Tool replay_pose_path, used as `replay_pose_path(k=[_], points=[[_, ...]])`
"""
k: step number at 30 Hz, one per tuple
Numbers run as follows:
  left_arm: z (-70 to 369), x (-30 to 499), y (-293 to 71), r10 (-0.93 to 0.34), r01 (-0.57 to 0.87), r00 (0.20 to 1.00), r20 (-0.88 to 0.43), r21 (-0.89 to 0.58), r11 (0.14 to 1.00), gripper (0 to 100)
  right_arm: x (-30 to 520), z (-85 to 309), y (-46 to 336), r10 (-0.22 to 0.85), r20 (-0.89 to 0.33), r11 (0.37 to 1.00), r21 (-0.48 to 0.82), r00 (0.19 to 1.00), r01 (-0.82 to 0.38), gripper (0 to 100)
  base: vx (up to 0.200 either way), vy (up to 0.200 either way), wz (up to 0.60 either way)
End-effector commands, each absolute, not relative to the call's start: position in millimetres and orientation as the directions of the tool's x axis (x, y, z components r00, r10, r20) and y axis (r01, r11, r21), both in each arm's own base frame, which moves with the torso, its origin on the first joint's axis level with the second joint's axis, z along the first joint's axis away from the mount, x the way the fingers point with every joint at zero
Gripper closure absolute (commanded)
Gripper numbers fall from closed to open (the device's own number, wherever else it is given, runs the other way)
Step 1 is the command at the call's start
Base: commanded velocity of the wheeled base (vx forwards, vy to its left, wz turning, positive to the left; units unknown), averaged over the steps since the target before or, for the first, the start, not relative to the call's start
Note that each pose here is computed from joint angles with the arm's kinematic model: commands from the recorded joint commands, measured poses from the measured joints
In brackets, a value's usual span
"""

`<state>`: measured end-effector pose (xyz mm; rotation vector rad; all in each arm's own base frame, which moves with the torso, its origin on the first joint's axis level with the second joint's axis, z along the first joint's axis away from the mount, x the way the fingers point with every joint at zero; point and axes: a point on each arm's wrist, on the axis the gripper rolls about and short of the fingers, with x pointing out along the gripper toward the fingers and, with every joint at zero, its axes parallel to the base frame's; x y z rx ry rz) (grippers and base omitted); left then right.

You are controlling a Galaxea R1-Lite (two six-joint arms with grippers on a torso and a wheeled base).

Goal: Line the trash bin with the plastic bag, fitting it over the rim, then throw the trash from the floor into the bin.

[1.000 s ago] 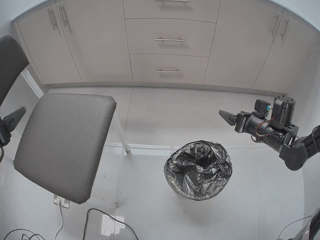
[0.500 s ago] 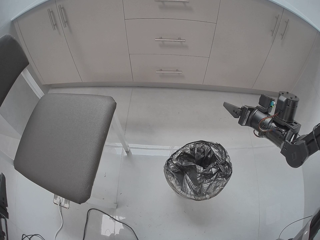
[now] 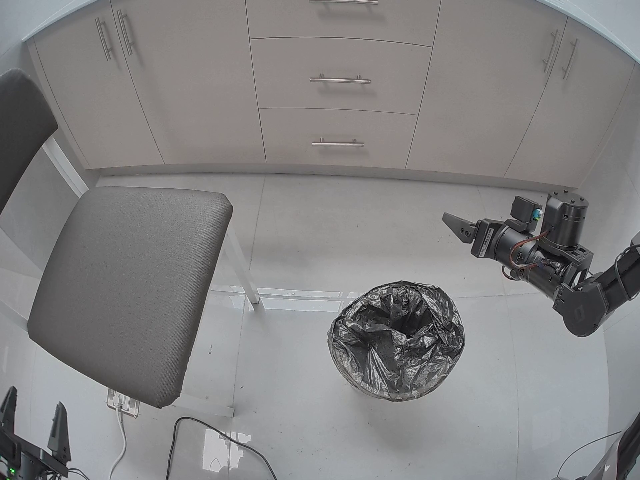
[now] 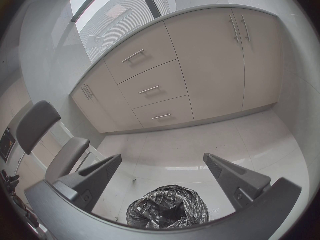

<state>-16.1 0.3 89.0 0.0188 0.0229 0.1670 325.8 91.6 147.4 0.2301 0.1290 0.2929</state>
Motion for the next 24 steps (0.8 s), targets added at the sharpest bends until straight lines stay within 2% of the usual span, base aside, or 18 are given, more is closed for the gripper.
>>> replay_pose_path(k=[1, 3, 13, 16, 19, 24], points=[[75.2, -17.2, -1.9, -0.022, 0.024, 0.991, -0.13, 0.015, 1.0, 0, 328.6, 137.6, 93.9, 0.303, -0.121, 0.933, 0.241, 0.945, -0.268, 0, 0.0, 0.0, 0.0], [76.5, -18.9, -0.7, -0.075, 0.077, 0.994, -0.08, 0.016, 0.997, 0, 329.8, 135.3, 94.2, 0.303, -0.127, 0.933, 0.241, 0.945, -0.267, 0, 0.0, 0.0, 0.0], [74.9, -23.2, -1.0, -0.054, 0.054, 0.998, -0.014, 0.013, 0.998, 0, 353.2, 121.3, 89.0, 0.263, -0.144, 0.945, 0.238, 0.954, -0.224, 0, 0.0, 0.0, 0.0], [74.9, -23.2, -1.0, -0.054, 0.054, 0.998, -0.014, 0.013, 0.998, 0, 391.2, 108.6, 85.3, 0.21, -0.124, 0.961, 0.208, 0.97, -0.181, 0, 0.0, 0.0, 0.0], [75.3, -23.3, -1.0, -0.052, 0.052, 0.999, -0.012, 0.009, 0.999, 0, 433.4, 87.8, 76.0, 0.091, -0.113, 0.99, 0.12, 0.989, -0.077, 0, 0.0, 0.0, 0.0], [75.3, -23.3, -0.9, -0.049, 0.049, 0.999, -0.012, -0.007, 0.999, 0, 479.7, 57.4, 60.1, -0.027, -0.118, 0.997, 0.066, 0.993, 0.035, 0, 0.0, 0.0, 0.0]])
